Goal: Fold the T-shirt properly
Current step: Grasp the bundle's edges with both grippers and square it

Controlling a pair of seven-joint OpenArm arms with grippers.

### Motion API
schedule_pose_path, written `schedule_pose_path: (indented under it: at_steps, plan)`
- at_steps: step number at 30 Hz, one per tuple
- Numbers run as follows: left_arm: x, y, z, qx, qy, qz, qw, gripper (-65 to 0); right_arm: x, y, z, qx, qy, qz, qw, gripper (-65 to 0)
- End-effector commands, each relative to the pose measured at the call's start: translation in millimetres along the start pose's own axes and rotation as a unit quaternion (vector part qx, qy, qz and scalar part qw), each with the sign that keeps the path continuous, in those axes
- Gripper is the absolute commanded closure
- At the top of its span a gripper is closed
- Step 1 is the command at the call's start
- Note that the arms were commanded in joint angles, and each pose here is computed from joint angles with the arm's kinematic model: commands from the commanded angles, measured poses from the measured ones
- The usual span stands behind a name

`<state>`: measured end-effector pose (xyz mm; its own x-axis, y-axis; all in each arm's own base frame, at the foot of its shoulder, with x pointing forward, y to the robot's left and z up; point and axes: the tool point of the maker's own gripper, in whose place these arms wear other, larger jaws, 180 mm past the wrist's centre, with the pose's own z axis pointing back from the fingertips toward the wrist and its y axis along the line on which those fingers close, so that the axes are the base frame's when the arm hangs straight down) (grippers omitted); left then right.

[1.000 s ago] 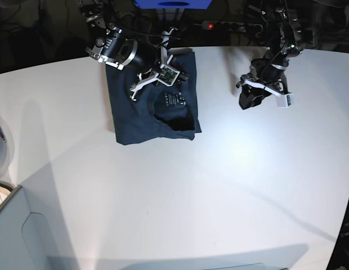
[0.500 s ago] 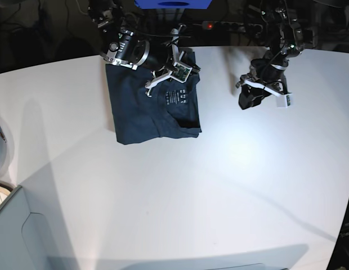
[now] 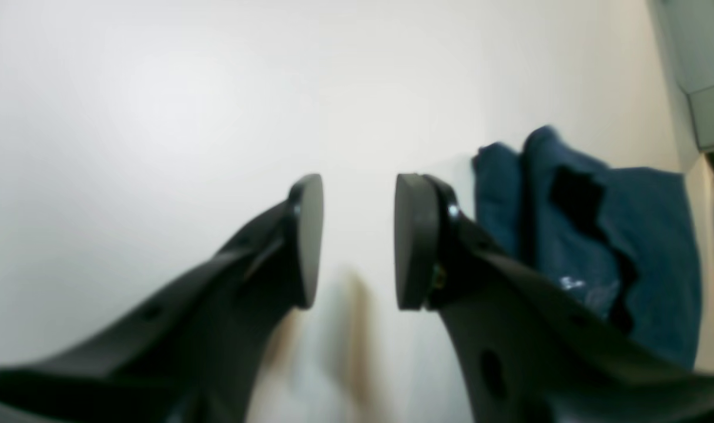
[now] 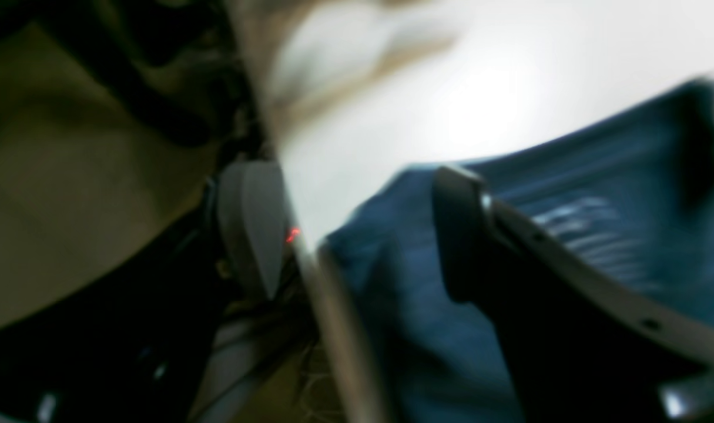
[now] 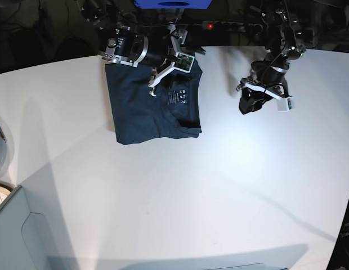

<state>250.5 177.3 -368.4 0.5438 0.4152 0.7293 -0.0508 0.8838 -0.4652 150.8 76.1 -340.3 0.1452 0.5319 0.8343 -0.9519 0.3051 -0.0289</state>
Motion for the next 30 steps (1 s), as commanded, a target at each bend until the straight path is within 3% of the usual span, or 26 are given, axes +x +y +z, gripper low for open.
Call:
schedule_pose_path:
  at_steps: [1, 3, 9, 15, 22, 30]
  plan:
    - [18.8, -11.1, 3.9, -0.017, -0.029, -0.009, 0.999, -20.3, 11.9, -7.8, 8.5, -0.011, -0.024, 0.007, 0.9996, -39.3]
    - [29.6, -24.0, 8.1, -0.030, -0.044, -0.021, 0.998, -21.4, 9.4, -30.5, 20.6, -0.049, -0.022, 0.003, 0.9985, -39.3]
    - [34.3, -77.5, 10.0, -0.093, -0.056, -0.035, 0.993, -35.2, -5.0, -81.2, 47.3, -0.136, -0.010, -0.025, 0.9903, -39.3]
    - [20.1, -139.2, -16.0, -0.178, -0.031, -0.046, 0.982, -35.8, -11.6, -90.1, 53.9, -0.156, -0.005, -0.040, 0.9869, -39.3]
    - [2.5, -134.6, -45.6, -0.176, 0.002, -0.027, 0.984, -35.8, -17.1, -87.4, 54.7, -0.155, 0.004, -0.041, 0.9871, -39.3]
    - [0.4, -127.0, -47.4, -0.165, 0.005, -0.027, 0.986, -36.1, -18.4, -86.5, 54.4, -0.154, 0.006, -0.043, 0.9872, -39.3]
